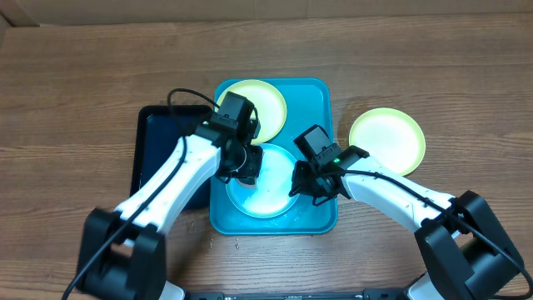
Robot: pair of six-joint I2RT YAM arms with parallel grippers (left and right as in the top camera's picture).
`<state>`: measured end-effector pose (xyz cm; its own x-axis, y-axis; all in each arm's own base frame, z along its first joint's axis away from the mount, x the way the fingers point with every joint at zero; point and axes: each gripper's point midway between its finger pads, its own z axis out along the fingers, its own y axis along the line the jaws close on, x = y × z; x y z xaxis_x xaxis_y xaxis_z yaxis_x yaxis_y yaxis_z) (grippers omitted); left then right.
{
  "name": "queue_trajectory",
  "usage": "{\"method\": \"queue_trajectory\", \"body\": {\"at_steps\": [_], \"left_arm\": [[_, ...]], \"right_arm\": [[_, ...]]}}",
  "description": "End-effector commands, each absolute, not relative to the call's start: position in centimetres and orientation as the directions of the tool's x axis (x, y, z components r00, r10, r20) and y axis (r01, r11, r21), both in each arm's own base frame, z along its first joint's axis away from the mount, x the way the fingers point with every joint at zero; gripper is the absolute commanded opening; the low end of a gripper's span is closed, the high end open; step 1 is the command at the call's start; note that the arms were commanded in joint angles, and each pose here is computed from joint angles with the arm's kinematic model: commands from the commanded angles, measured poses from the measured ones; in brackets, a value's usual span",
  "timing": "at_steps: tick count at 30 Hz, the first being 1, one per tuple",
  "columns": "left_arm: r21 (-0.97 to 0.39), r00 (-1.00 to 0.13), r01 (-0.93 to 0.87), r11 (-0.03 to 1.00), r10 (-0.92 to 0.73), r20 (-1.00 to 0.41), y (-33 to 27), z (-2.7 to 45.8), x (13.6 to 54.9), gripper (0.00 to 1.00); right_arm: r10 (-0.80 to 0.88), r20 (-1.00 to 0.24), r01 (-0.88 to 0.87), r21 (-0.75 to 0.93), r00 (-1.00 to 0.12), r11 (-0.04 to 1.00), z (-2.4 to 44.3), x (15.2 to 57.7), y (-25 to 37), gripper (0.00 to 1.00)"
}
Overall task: Clean dirty plates on tray and stack at the side
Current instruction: 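Scrub the white plate with the sponge while right gripper holds its rim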
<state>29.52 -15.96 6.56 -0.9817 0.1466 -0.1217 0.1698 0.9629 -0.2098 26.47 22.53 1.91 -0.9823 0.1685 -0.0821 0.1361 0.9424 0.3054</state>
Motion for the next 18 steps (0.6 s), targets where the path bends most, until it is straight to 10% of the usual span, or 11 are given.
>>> {"method": "queue_trajectory", "body": {"at_steps": [1,10,18], "left_arm": [[-0.160,-0.989,0.145,0.976,0.141,-0.035,-15.4,3.3,28.9,0.04],[-0.196,-0.981,0.096,0.976,0.126,0.146,-16.1,-1.4,26.8,0.04],[-0.629,-0.950,0.117,0.768,0.271,0.154,-23.3,1.2,25.3,0.04]], "right_arm": [[0.160,-0.076,0.129,0.314,-0.984,0.941,1.8,26.2,22.7,0.04],[0.160,-0.076,0.129,0.314,-0.984,0.941,1.8,26.2,22.7,0.04],[0.160,-0.076,0.129,0.314,-0.984,0.941,1.8,26.2,22.7,0.04]]}}
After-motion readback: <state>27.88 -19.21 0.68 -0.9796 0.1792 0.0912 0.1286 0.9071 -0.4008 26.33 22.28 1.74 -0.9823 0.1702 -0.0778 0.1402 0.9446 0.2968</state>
